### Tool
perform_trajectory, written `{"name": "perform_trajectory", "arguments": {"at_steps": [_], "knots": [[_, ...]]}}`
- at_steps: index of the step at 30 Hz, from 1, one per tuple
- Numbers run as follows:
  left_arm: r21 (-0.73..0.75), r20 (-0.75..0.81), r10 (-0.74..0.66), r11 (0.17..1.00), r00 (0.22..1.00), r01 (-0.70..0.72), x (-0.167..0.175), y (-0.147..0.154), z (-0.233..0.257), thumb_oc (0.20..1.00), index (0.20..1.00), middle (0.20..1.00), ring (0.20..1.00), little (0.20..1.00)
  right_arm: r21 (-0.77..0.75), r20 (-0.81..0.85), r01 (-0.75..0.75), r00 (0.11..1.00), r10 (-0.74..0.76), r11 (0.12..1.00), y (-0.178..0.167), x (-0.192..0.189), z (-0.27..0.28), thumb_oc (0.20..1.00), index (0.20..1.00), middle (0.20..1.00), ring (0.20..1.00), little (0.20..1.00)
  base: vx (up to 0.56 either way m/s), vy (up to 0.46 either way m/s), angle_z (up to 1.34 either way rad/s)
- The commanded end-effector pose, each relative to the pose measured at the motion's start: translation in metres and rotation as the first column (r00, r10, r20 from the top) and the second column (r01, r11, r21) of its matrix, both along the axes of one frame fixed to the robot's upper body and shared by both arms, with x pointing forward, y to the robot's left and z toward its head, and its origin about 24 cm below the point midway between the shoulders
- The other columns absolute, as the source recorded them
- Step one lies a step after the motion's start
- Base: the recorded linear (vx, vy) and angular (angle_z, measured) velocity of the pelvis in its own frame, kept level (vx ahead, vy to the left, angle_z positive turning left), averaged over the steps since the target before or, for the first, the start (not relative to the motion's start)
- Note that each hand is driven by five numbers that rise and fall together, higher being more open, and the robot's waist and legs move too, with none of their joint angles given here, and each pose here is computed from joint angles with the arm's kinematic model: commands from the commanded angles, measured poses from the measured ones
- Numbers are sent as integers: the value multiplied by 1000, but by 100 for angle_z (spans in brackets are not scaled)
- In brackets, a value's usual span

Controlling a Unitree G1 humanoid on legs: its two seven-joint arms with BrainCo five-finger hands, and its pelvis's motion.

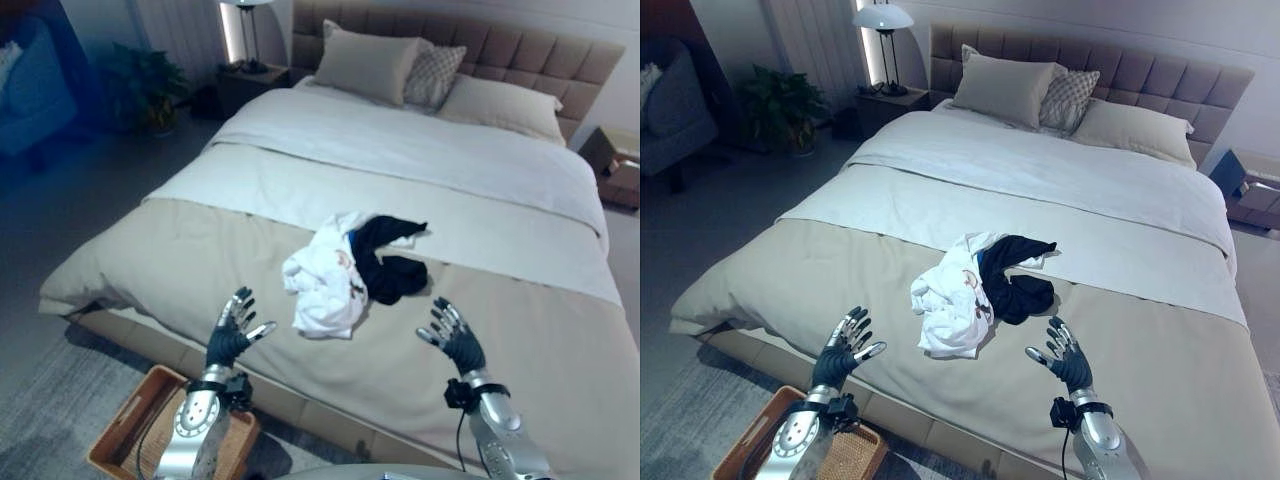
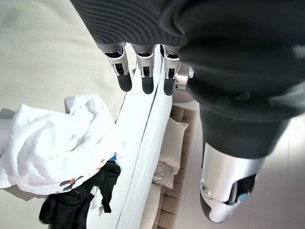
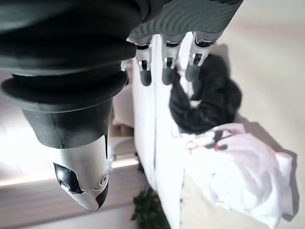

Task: Pick up clothes into the bucket

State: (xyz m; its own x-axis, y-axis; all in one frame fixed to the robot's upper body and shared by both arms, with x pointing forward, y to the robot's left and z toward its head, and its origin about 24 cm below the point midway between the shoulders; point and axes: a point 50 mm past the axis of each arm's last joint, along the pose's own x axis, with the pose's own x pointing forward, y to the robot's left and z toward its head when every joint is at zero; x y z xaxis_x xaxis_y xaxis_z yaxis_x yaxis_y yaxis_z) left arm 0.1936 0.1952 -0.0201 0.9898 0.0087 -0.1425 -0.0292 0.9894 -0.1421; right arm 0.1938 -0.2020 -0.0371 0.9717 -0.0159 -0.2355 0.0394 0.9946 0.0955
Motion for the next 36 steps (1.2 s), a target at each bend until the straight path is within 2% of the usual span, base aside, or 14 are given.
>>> {"name": "perform_trajectory", "arguments": {"at_steps": [1,16,29,36], "knots": [[58,101,-13,998,995,7,7,6,20,1000,1000,1000,1000,1000,5,138,-14,990,14,1000,7,16,23,1000,1000,1000,1000,1000,0,0,0],[131,136,-46,991,990,28,7,13,28,1000,1000,1000,1000,1000,-61,171,-53,983,63,997,3,21,31,1000,1000,1000,1000,1000,0,9,-9],[45,158,-22,999,987,15,14,12,33,1000,1000,1000,1000,1000,-58,207,-40,977,52,997,-3,23,40,1000,1000,1000,1000,1000,37,-122,4],[56,112,3,998,994,-9,6,16,24,1000,1000,1000,1000,1000,-36,211,6,978,2,999,-5,23,40,1000,1000,1000,1000,1000,124,125,20]]}}
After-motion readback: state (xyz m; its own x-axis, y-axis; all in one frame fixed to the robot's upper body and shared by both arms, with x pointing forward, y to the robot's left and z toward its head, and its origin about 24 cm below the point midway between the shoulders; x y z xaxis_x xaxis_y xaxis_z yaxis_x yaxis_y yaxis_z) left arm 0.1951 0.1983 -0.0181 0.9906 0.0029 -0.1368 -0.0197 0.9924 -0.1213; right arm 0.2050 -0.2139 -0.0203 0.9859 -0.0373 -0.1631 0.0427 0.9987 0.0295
